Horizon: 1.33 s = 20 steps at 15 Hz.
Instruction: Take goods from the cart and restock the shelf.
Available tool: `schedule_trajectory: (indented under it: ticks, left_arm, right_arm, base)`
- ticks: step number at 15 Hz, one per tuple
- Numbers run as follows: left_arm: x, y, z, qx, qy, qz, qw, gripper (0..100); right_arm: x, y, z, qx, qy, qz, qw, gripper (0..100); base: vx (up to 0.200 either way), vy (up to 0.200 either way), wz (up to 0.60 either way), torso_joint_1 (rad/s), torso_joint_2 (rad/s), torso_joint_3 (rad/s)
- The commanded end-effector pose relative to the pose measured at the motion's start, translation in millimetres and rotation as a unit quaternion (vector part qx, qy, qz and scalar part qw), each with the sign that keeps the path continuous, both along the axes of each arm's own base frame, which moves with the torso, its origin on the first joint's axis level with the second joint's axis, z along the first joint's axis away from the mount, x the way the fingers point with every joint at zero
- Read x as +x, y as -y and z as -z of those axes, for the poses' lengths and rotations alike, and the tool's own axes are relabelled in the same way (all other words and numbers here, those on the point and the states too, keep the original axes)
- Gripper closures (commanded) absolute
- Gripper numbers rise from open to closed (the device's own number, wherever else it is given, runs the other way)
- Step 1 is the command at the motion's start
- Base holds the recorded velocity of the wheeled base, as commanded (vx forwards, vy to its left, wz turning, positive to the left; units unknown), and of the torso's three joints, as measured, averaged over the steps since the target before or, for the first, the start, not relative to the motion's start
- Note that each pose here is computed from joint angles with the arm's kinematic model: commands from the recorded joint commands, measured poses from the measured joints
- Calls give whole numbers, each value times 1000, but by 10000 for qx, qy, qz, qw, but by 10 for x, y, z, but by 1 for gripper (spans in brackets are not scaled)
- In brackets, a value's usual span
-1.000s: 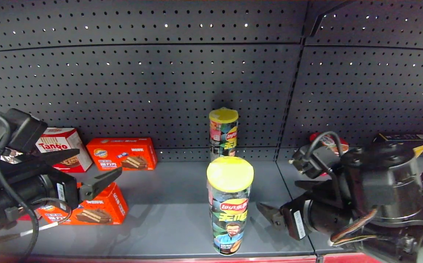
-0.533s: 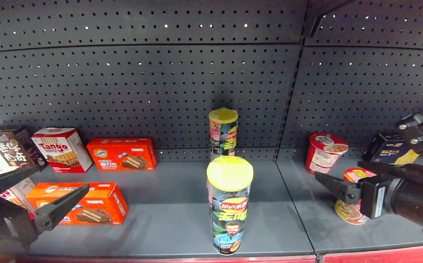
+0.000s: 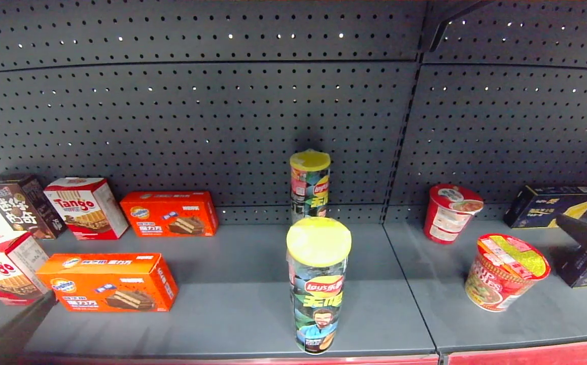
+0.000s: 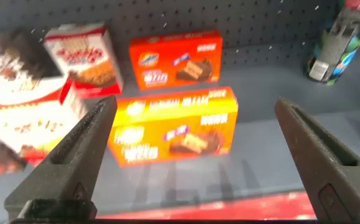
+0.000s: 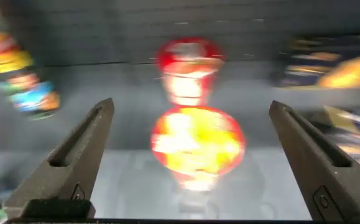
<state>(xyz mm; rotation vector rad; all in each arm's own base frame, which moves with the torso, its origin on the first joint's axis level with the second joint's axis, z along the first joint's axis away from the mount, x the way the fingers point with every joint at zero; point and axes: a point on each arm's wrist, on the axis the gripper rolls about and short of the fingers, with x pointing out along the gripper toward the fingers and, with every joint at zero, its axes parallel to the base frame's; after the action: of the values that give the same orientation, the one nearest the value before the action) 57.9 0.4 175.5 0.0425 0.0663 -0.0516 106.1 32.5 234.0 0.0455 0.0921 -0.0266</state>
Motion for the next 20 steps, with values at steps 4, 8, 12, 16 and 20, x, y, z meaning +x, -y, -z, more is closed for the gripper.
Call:
schedule_trajectory:
  ticks: [4,8,12,16,20]
  left_arm:
    - [-519,21,347,-2,23,-36,10000,0]
    - [-624,26,489,-2,207,-51,9998,0]
    - [-847,35,788,-1,77,-13,10000,0]
    - [-800,31,920,64,-88,-38,9999,0]
    - [-786,31,917,22,47,-26,10000,0]
  right_arm:
    - [-789,369,627,-461,335,1040,9929,0]
    - [-1051,413,907,-555,121,1734,9832,0]
    - [-1253,395,1269,-473,574,1416,9871,0]
    - [-1310,364,1486,-411,735,737,9937,0]
    - [-1306,353,1503,-389,679,498,9957,0]
  base:
    - [0,0,0,0,0,0]
    - [0,0,0,0,0,0]
    - [0,0,0,0,0,0]
    - [0,0,0,0,0,0]
    - [0,0,0,0,0,0]
